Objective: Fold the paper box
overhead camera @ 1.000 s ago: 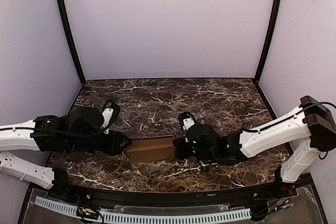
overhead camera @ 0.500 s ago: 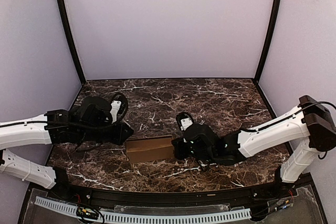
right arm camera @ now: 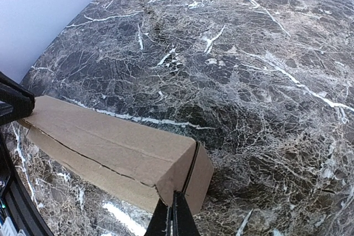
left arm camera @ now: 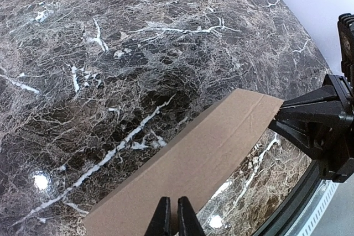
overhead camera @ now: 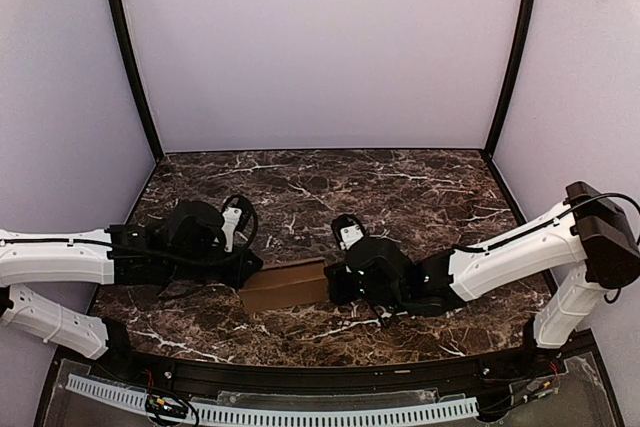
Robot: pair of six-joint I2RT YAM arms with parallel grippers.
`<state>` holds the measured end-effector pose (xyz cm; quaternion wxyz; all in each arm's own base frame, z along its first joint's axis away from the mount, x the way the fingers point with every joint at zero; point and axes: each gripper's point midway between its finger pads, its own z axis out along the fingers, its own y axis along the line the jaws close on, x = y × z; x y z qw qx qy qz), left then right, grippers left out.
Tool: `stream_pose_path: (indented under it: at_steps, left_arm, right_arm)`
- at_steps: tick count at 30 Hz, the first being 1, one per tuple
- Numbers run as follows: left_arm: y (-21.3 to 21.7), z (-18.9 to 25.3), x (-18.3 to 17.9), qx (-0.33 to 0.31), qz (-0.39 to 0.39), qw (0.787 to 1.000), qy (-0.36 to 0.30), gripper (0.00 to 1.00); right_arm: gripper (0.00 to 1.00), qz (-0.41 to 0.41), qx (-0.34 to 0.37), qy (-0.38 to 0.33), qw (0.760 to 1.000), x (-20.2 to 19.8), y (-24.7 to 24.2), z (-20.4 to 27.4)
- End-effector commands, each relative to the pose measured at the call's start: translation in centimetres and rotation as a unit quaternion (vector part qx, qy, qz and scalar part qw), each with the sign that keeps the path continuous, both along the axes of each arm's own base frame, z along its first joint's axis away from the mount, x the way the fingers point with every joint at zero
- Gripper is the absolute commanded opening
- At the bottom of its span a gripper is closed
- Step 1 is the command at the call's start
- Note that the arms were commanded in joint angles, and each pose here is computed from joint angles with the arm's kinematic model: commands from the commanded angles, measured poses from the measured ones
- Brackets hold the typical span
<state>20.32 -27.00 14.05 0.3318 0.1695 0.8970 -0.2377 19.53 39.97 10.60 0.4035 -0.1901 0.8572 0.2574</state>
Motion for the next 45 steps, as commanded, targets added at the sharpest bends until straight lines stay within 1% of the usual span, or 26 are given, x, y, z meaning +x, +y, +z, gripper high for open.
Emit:
stream_pose_path:
  at_steps: [1,3,4,8,10,13,17,22,27,29,31,34,36,39,41,43,45]
  left_arm:
    - [1.0,-0.9,-0.2,0.006,0.009,1.000,0.003,0.05]
    - [0.9,-1.0,-0.3,0.001,0.008,1.000,0.005,0.05]
    - [0.9,-1.2,-0.5,0.002,0.006,1.000,0.009,0.05]
    - [0.6,-2.1,-0.7,0.000,0.005,1.000,0.023,0.05]
    - [0.5,-2.4,-0.8,-0.003,0.004,1.000,0.027,0.05]
    - [0.5,-2.8,-0.8,-0.002,0.005,1.000,0.030,0.05]
    - [0.6,-3.2,-0.8,0.001,0.008,0.999,0.033,0.04]
    - [0.6,-3.7,-0.9,0.001,0.008,0.999,0.039,0.04]
    - [0.8,-4.4,-1.2,0.001,0.009,0.999,0.046,0.04]
    - [0.9,-4.7,-1.3,0.002,0.011,0.999,0.049,0.04]
    - [1.0,-5.1,-1.4,0.003,0.011,0.999,0.053,0.04]
    - [1.1,-5.3,-1.5,0.004,0.014,0.998,0.056,0.04]
    - [1.2,-5.5,-1.5,0.005,0.014,0.998,0.058,0.04]
    - [1.1,-5.7,-1.7,0.002,0.014,0.998,0.062,0.03]
    - [1.1,-5.8,-1.8,0.001,0.014,0.998,0.064,0.03]
    - [1.1,-5.8,-1.8,0.000,0.015,0.998,0.065,0.03]
    - [1.1,-5.8,-1.8,-0.001,0.014,0.998,0.064,0.03]
  right_arm:
    - [0.00,0.030,-0.108,0.048,0.993,-2.4,-2.3,-6.1]
    - [0.00,0.031,-0.109,0.047,0.992,-2.5,-2.2,-6.1]
    - [0.02,0.031,-0.109,0.046,0.993,-2.4,-2.2,-6.0]
    - [0.22,0.031,-0.109,0.041,0.993,-2.4,-2.1,-5.8]
    - [0.28,0.032,-0.107,0.039,0.993,-2.4,-2.1,-5.6]
    - [0.42,0.038,-0.102,0.034,0.993,-2.5,-2.0,-4.9]
    - [0.57,0.057,-0.095,0.023,0.994,-2.7,-1.5,-3.6]
    - [0.63,0.071,-0.084,0.009,0.994,-3.0,-1.5,-1.8]
    - [0.64,0.069,-0.077,-0.024,0.994,-2.3,-1.4,1.2]
    - [0.64,0.067,-0.078,-0.039,0.994,-1.9,-1.1,2.7]
    - [0.61,0.062,-0.078,-0.056,0.993,-1.4,-0.8,4.0]
    - [0.55,0.063,-0.071,-0.079,0.992,-0.8,-0.1,5.9]
    - [0.48,0.063,-0.063,-0.092,0.992,-0.4,0.5,7.3]
    - [0.35,0.064,-0.055,-0.110,0.990,0.2,1.3,9.0]
    - [0.20,0.063,-0.053,-0.116,0.990,0.7,1.6,9.5]
    - [0.08,0.060,-0.053,-0.115,0.990,1.1,1.7,9.2]
    - [0.00,0.059,-0.055,-0.101,0.992,1.4,1.6,7.9]
